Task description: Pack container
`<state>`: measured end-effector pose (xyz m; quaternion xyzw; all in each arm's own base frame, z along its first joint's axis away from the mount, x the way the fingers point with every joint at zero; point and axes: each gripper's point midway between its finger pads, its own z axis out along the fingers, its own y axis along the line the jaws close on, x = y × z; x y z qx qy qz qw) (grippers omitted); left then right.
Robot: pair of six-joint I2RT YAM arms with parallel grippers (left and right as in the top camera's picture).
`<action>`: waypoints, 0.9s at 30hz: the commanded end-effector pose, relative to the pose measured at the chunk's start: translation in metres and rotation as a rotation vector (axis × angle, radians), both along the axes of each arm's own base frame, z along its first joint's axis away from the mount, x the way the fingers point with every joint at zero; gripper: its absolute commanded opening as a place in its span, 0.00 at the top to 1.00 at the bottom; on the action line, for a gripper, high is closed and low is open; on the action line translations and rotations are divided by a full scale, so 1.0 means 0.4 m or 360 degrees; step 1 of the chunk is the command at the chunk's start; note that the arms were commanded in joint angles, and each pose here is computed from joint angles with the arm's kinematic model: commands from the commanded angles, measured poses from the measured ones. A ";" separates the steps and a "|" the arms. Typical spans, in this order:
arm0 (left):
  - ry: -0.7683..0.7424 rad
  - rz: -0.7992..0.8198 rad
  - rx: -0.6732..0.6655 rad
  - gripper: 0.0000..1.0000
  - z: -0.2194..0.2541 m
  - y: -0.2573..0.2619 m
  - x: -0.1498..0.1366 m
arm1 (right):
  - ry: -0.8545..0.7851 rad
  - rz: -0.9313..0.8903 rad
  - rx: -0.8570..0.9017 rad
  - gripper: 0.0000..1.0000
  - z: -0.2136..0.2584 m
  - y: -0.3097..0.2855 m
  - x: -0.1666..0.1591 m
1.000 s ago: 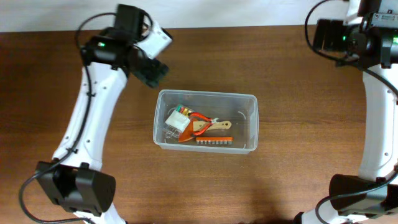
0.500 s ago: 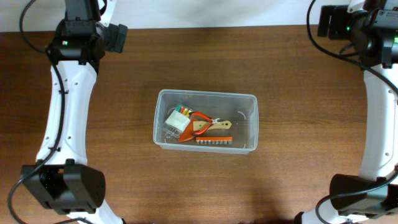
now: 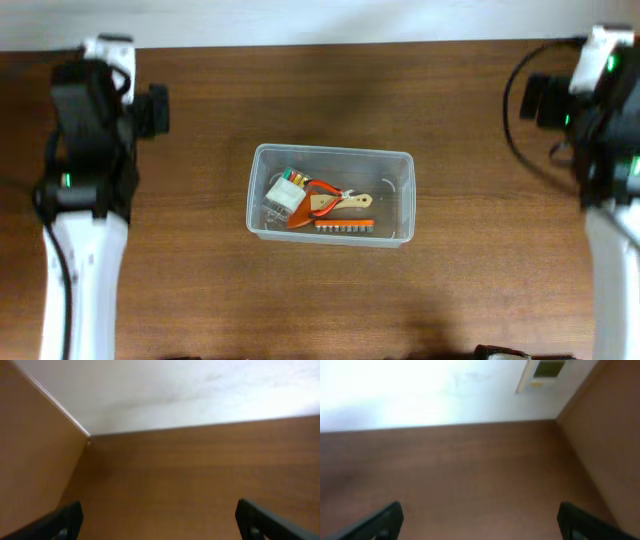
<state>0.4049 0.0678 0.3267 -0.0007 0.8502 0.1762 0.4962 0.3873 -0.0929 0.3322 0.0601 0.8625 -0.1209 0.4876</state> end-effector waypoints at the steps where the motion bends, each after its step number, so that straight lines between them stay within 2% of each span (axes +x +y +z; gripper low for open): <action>1: -0.0115 0.0026 -0.0018 0.01 -0.020 -0.002 -0.086 | -0.0071 -0.0051 0.0057 0.01 -0.055 0.013 -0.100; 7: -0.0350 0.0024 -0.0005 0.01 -0.077 -0.010 -0.211 | -0.0327 0.0005 0.0013 0.01 -0.123 0.064 -0.239; 12: -0.0389 0.0024 -0.0003 0.01 -0.147 -0.014 -0.287 | -0.0403 0.0011 0.0001 0.01 -0.183 0.080 -0.324; 14: -0.0425 0.0028 0.0001 0.01 -0.150 -0.014 -0.305 | -0.0410 0.0010 0.0000 0.01 -0.201 0.083 -0.346; 20: -0.0494 0.0267 -0.0049 0.01 -0.156 0.037 -0.337 | -0.0526 0.0014 -0.0018 0.01 -0.181 0.088 -0.369; 27: -0.0477 0.0266 -0.0048 0.01 -0.163 0.036 -0.333 | -0.0549 0.0026 -0.0021 0.01 -0.173 0.093 -0.377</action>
